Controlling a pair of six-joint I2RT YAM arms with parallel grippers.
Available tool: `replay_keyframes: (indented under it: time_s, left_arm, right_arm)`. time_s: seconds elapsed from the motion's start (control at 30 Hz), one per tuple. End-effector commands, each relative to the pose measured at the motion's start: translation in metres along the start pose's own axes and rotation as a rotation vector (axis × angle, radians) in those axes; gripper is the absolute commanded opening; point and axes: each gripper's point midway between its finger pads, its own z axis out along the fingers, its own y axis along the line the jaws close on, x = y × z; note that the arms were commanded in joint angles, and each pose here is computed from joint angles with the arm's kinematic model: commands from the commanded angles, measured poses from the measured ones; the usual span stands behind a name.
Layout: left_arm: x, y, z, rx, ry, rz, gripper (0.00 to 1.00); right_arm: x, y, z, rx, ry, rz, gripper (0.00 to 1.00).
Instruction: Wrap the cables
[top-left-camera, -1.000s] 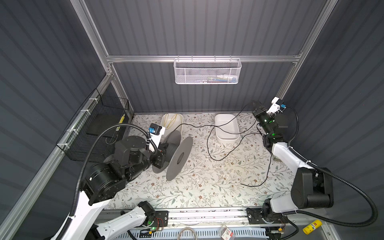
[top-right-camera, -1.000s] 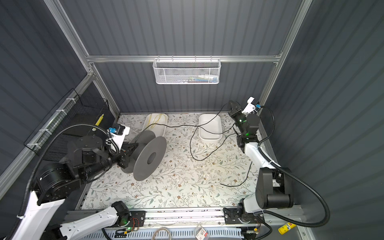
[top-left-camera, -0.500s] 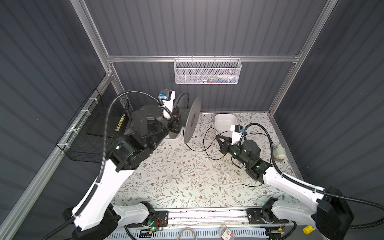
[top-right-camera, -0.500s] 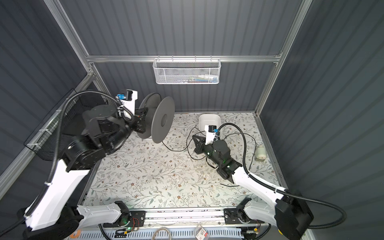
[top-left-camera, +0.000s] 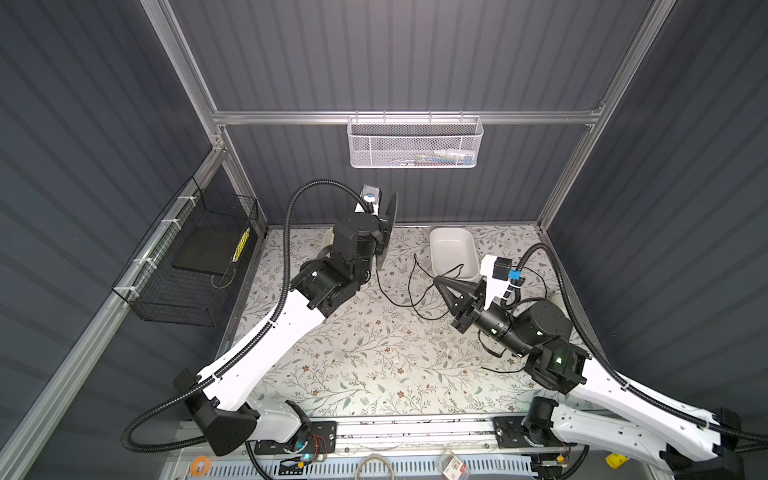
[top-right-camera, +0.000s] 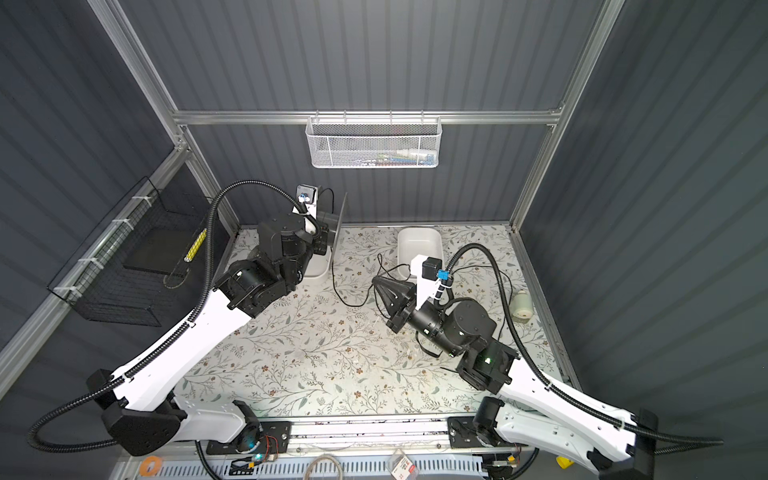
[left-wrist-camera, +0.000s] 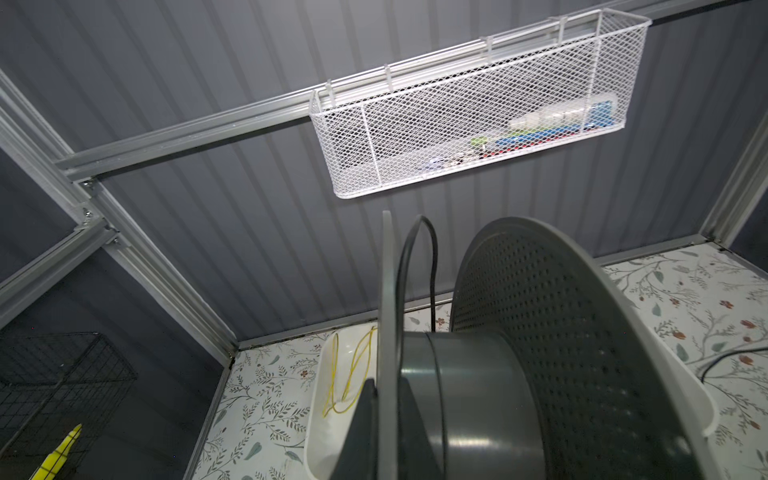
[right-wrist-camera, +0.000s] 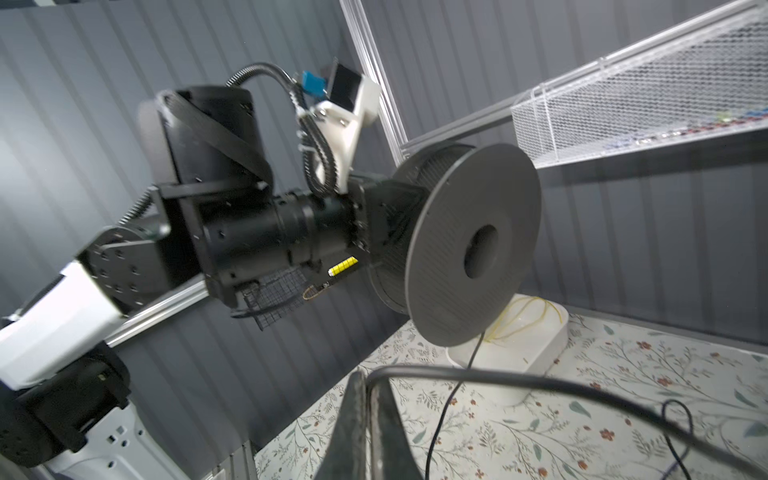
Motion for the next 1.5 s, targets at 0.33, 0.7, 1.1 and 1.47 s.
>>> replay_keyframes:
  time_s: [0.33,0.7,1.1,1.47]
  left_arm:
    - [0.047,0.006,0.035,-0.14,0.054,0.017,0.0]
    - [0.134,-0.015,0.032,-0.017,0.246,0.162,0.0]
    - [0.203,-0.035,-0.036,0.251,0.497,0.281,0.0]
    - [0.183,-0.031,-0.085,0.422,0.456,0.231,0.0]
  right_arm:
    - [-0.052,0.049,0.001,-0.17,-0.048,0.014,0.0]
    - [-0.14,0.001,-0.005,-0.014,-0.161,-0.028,0.0]
    - [-0.18,-0.129,0.007,0.207,-0.347,0.049,0.0]
    - [-0.149,-0.202,0.024,0.047,-0.466,0.176,0.0]
